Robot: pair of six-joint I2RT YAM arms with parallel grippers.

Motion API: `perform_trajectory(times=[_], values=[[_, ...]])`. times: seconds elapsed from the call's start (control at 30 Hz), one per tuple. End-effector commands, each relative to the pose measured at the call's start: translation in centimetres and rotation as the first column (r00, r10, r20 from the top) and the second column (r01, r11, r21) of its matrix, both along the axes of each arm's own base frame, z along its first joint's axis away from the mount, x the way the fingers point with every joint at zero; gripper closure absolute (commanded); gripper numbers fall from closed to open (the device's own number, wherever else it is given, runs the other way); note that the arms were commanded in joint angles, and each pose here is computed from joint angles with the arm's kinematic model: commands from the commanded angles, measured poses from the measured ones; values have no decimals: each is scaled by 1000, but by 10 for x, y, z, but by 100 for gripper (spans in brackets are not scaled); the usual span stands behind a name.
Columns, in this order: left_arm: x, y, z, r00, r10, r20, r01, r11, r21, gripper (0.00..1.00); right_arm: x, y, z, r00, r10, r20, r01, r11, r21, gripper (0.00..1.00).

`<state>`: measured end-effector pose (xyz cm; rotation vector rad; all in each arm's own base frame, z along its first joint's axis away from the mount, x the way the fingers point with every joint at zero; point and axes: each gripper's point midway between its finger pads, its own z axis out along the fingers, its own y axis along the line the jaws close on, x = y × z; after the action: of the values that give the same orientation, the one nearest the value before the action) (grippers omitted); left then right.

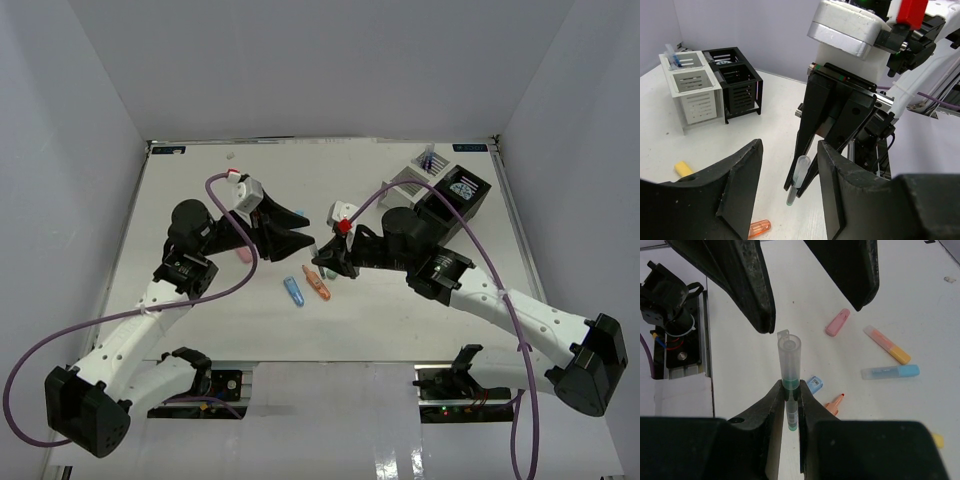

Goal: Sort the stationery into containers
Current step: Close the pen cap on the pen.

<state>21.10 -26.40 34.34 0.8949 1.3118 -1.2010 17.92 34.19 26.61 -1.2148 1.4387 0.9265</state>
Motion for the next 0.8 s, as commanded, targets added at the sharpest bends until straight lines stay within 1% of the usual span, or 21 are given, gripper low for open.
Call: perform_trajectory(times=[0.0,0.23,0.4,0.7,0.77], values=[[-12,3,11,998,-23,58,24,999,-22,42,1,8,35,998,35,61,-39,997,71,92],[-7,3,5,1000,-3,22,3,1000,-24,48,3,10,39,997,34,64,-39,996,77,92],[-4,1,1,1000,-1,2,1,1000,-20,58,3,11,41,998,36,60,-41,996,81,92],[-6,0,-2,1000,-22,-6,22,1000,-19,70,4,15,42,998,40,45,-44,996,84,92],[-6,-1,-3,1000,-25,-10,25,1000,-18,74,5,16,43,998,41,41,-45,995,85,92]])
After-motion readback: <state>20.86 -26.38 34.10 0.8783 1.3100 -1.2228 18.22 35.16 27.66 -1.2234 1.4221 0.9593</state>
